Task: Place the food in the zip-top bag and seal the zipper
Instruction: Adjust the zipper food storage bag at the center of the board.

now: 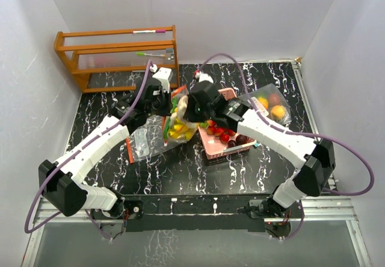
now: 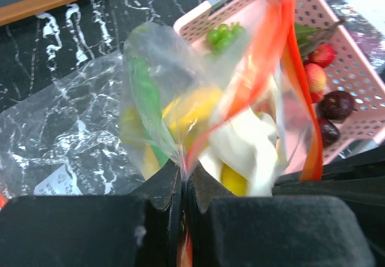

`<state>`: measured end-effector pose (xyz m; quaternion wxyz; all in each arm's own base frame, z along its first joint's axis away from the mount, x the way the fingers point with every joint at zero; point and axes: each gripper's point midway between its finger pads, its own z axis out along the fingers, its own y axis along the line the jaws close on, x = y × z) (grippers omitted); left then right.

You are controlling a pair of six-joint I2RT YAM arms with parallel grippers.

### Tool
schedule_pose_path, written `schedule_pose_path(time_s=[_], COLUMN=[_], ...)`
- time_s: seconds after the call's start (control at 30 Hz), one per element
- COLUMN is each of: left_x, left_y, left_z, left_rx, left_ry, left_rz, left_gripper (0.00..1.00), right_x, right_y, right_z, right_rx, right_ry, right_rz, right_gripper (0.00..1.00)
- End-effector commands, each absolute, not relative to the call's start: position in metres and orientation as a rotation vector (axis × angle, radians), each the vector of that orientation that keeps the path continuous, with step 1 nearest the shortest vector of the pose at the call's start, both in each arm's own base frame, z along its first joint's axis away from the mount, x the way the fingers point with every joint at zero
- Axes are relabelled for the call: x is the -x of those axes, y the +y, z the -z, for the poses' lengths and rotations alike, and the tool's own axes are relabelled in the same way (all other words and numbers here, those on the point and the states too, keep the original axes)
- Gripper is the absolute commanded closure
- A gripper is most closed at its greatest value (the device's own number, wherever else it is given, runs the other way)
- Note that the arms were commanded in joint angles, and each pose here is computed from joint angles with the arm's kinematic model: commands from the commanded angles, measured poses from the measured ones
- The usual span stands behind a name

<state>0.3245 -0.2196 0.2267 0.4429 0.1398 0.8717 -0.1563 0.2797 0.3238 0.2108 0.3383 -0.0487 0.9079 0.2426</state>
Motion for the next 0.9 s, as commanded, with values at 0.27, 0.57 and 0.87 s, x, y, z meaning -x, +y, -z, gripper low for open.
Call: schedule_pose_path(time_s=[0.27,0.57,0.87], left_x=[-0.295,-0.303,-0.302], left_y=[-0.24,-0.208,-0.219], left_z=[-0.248,-0.326,-0.295], left_rx=[-0.414,-0.321,-0.355], left_ry=[2.167,2.022,2.108], left_rz=[0.596,0.456,0.483], left_gripper=[1.0,1.0,1.0], right_x=[-0.302,-0.301,-0.293], right_y=[0.34,0.332,0.347], right_z=[-0.249,-0.275,-0.283], right_rx=[0.155,0.159,0.2], right_ry=[2.207,2.189,2.187], right_rz=[-0.832,-0.847,-0.957], right_gripper=[0.92,0.92,0.92])
